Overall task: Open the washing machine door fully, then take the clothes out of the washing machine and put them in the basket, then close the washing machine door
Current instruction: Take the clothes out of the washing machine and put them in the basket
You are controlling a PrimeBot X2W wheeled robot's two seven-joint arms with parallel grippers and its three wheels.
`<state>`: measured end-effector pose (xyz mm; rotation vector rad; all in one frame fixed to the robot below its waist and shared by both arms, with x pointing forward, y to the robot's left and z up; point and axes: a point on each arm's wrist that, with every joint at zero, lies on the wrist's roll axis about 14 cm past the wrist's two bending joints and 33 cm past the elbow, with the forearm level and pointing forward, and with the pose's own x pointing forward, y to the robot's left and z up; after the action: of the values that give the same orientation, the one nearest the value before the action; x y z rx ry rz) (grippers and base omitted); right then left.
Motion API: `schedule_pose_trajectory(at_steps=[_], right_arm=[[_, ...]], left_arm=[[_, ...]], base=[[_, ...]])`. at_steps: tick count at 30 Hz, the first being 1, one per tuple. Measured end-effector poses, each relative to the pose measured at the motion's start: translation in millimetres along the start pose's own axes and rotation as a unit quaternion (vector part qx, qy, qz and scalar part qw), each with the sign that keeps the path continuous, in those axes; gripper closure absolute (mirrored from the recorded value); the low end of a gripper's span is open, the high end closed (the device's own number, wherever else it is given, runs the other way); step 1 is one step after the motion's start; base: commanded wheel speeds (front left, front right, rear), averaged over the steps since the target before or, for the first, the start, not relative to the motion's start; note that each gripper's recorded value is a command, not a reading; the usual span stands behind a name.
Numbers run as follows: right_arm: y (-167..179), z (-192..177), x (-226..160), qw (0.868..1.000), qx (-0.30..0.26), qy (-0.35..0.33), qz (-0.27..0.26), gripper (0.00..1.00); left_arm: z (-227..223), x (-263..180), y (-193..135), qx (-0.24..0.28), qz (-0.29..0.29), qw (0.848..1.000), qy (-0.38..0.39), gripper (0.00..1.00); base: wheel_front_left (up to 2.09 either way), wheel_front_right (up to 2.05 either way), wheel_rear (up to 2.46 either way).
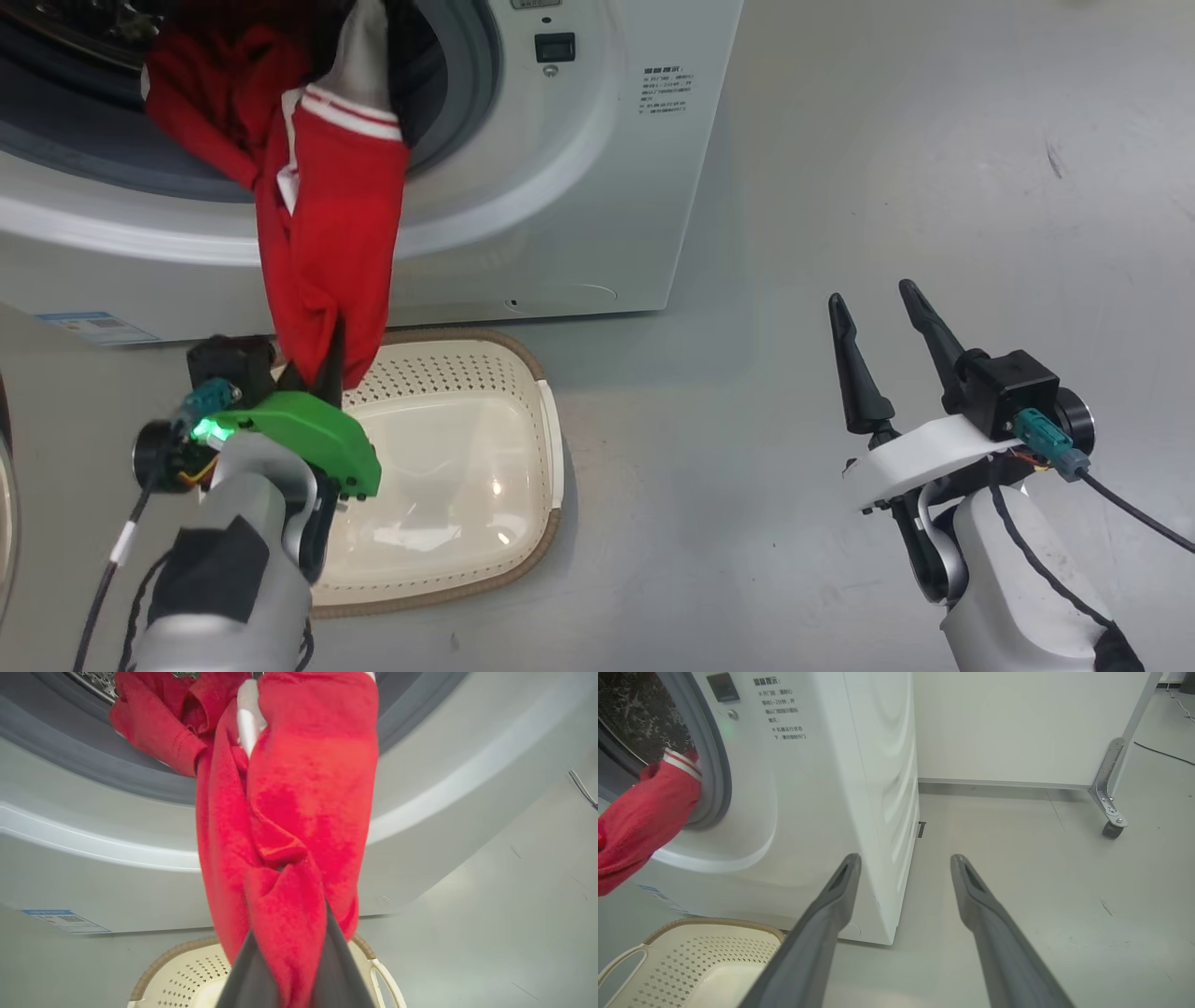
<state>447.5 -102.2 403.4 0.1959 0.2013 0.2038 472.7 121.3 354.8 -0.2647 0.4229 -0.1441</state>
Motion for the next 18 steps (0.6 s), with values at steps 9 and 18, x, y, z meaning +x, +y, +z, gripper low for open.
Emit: schedule_pose_trajectory(at_steps=[9, 18], right_arm=[[-4, 0, -5, 1.000, 0.000, 0.001, -0.006, 0.00], [-9, -12, -2, 1.000, 0.003, 0.014, -0.012, 0.00]], left_arm=[[-51, -28, 5, -0.022, 0.014, 0.998, 0.058, 1.00], [-98, -37, 7, -0.022, 0.017, 0.992, 0.123, 1.00]], base=[[0.00, 0.00, 0.00], [0.00, 0.00, 0.00]])
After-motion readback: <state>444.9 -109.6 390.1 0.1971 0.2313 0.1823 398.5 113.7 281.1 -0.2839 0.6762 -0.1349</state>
